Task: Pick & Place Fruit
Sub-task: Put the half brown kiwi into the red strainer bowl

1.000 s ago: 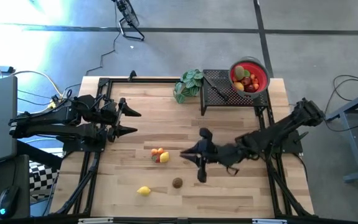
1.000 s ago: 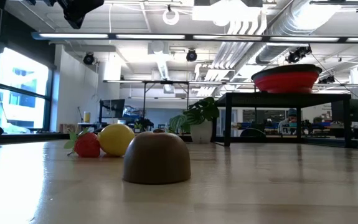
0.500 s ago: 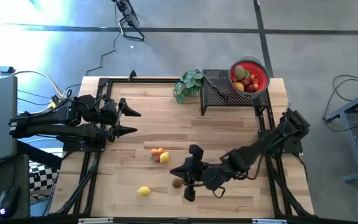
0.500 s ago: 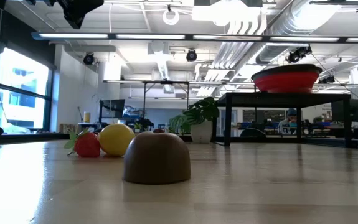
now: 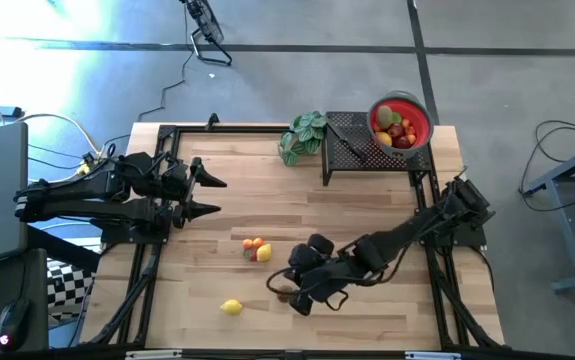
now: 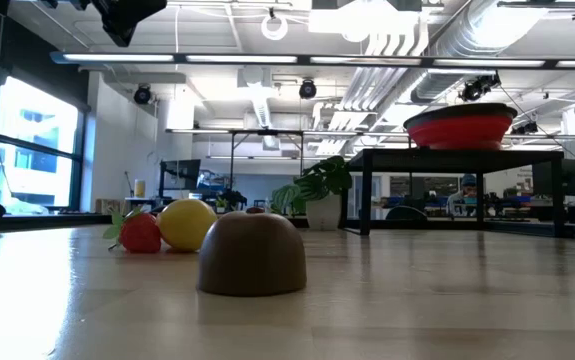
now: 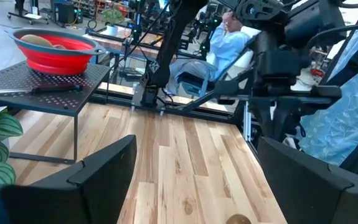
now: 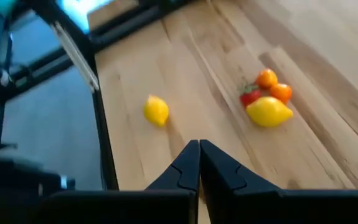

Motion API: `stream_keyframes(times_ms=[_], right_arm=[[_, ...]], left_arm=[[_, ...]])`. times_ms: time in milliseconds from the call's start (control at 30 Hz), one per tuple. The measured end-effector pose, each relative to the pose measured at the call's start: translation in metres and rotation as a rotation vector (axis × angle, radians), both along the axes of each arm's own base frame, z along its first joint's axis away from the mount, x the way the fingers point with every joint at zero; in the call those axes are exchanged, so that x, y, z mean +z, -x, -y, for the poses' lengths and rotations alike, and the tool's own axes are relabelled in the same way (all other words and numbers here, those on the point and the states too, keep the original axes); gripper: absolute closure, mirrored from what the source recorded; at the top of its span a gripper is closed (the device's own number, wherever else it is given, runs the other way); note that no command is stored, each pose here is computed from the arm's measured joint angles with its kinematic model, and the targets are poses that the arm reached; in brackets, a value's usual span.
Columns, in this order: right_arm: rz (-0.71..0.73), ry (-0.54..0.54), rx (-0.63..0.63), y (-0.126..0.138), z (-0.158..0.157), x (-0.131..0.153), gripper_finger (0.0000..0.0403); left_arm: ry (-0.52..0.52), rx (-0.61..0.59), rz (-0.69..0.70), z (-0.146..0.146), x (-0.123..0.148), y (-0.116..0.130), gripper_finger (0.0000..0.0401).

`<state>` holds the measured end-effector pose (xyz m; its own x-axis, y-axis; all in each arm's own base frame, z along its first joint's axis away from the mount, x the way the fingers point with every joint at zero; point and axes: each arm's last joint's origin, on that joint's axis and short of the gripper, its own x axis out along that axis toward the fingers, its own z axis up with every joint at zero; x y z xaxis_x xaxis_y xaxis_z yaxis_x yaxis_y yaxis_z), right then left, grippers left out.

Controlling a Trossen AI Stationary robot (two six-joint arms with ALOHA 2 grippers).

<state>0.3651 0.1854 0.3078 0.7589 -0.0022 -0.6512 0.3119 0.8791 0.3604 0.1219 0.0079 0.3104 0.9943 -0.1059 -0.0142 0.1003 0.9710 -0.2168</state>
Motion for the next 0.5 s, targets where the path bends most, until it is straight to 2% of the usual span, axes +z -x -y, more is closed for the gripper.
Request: stream_keyframes(times_ms=[233,500], right_arm=[[-0.05,0.037,0.181,-0.006,0.012,-0.002,0.0399],[-0.071,0.063,0.205,-0.007,0.018,-0.003,0.0399]], left_arm=[[0.0,0.0,-0.006,0.0,-0.001,0.0,0.0075],[0.0,0.0,-0.006,0.0,-0.001,0.0,0.0075]])
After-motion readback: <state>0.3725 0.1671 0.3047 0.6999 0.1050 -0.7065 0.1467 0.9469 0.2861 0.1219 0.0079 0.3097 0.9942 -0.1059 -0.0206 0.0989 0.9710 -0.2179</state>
